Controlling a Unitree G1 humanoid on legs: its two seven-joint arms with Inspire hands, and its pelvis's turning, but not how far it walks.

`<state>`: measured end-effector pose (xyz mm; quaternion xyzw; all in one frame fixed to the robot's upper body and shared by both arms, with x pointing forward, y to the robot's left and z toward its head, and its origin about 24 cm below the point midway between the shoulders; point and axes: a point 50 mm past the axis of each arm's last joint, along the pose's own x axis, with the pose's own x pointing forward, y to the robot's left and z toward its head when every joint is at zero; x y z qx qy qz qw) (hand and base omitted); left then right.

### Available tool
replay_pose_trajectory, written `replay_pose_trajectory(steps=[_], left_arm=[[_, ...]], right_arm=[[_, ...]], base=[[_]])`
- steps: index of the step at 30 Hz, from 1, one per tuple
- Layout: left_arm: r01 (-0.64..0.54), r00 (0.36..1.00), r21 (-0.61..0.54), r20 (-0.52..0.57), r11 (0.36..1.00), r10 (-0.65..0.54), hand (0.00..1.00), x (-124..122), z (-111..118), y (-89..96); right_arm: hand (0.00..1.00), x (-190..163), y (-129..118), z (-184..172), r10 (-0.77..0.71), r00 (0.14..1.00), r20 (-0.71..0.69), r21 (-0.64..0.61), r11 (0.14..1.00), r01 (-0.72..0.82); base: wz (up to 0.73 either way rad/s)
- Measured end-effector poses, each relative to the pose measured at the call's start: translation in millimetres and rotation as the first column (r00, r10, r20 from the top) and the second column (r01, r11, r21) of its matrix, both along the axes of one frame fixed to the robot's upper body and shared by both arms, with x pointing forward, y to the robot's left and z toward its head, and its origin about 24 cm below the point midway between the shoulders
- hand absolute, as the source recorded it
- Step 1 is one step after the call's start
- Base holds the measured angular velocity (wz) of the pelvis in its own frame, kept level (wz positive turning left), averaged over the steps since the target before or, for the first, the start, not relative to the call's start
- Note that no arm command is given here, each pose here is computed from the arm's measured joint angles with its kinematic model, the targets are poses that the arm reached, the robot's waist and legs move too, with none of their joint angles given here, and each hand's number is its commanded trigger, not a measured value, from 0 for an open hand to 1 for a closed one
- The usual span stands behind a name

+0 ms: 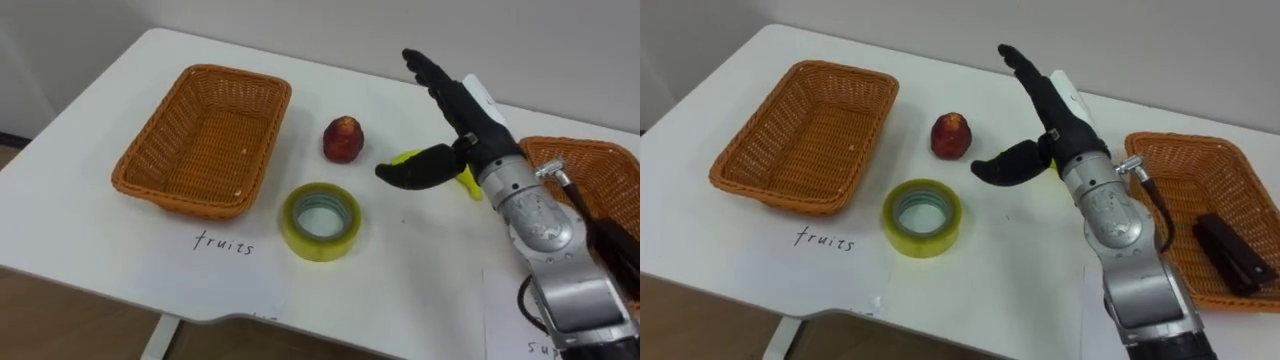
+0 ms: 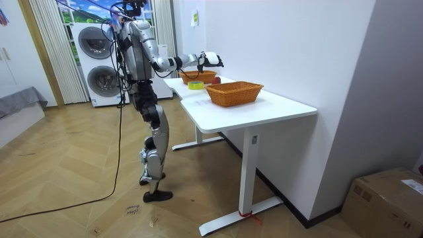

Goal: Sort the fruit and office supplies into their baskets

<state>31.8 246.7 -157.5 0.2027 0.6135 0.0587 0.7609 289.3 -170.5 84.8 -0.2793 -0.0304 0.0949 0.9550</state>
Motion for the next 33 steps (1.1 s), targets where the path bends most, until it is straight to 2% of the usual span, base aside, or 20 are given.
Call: replay_pose_trajectory(steps=[8, 22, 33], left_arm=[[-0.004, 1.000, -0.003, -0.012, 1.000, 0.003, 0.00, -4.6, -0.7, -1.0], [-0.003, 1.000, -0.003, -0.013, 1.000, 0.002, 0.00, -5.3, -0.7, -1.2], [0.000, 1.000, -0.005, -0.013, 1.000, 0.000, 0.00, -5.3, -0.8, -1.5]], right_arm=[[0.00, 1.0, 2.9, -8.7, -0.042, 0.999, -0.009, -0.004, 0.999, 0.042], [0.00, -0.8, 15.7, -14.6, -0.004, 1.000, -0.023, -0.016, 1.000, 0.004], [0.00, -0.7, 15.6, -18.5, -0.004, 0.999, -0.038, -0.019, 1.000, 0.004]], base=[[0.06], [0.01], [0.00]])
